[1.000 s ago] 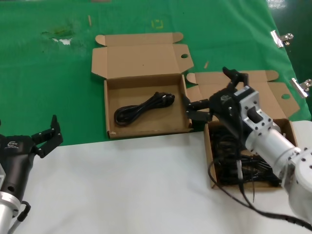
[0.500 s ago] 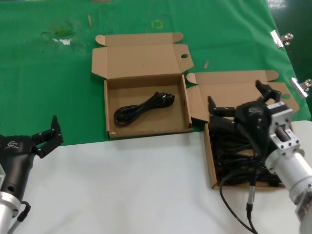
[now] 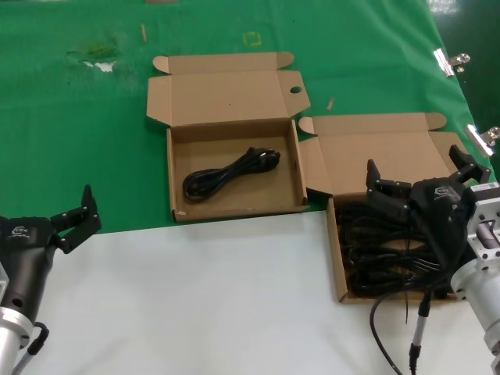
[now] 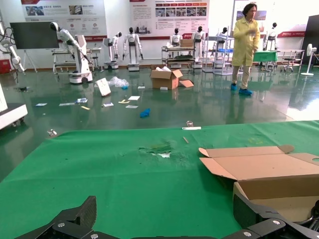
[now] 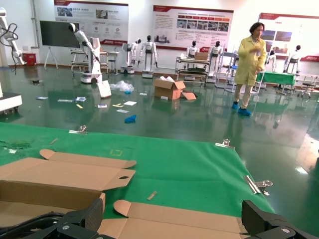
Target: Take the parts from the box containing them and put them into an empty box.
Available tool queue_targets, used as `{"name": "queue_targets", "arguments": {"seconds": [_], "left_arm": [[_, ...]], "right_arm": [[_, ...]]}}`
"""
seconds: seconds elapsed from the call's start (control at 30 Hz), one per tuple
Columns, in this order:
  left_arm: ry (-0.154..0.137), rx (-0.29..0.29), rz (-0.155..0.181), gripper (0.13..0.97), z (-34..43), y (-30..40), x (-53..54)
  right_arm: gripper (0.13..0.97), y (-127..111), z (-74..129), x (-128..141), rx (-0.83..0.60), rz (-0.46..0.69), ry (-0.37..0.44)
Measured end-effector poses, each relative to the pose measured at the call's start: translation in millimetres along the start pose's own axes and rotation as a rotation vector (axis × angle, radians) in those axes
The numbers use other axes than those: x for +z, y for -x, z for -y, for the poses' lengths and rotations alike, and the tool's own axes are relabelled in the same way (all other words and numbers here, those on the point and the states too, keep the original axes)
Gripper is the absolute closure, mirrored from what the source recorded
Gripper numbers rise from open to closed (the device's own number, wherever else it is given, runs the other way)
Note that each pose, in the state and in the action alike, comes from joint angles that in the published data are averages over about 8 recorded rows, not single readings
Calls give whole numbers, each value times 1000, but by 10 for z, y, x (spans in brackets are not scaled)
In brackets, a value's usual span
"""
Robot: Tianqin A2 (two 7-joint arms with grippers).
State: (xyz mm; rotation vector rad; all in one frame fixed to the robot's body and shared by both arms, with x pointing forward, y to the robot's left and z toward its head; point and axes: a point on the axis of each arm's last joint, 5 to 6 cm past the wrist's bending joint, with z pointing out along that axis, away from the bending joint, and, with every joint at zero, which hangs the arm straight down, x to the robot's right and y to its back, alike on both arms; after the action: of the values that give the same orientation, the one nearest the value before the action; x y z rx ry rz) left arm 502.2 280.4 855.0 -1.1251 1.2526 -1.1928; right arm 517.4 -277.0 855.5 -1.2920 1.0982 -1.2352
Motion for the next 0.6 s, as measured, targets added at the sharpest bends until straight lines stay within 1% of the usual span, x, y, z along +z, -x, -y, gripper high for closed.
{"name": "queue_targets", "arguments": {"seconds": [0.6], "left_arm": [[0,0,0,132,0,0,0]], "right_arm": [[130,-1,0,-3,1,-1,0]]}}
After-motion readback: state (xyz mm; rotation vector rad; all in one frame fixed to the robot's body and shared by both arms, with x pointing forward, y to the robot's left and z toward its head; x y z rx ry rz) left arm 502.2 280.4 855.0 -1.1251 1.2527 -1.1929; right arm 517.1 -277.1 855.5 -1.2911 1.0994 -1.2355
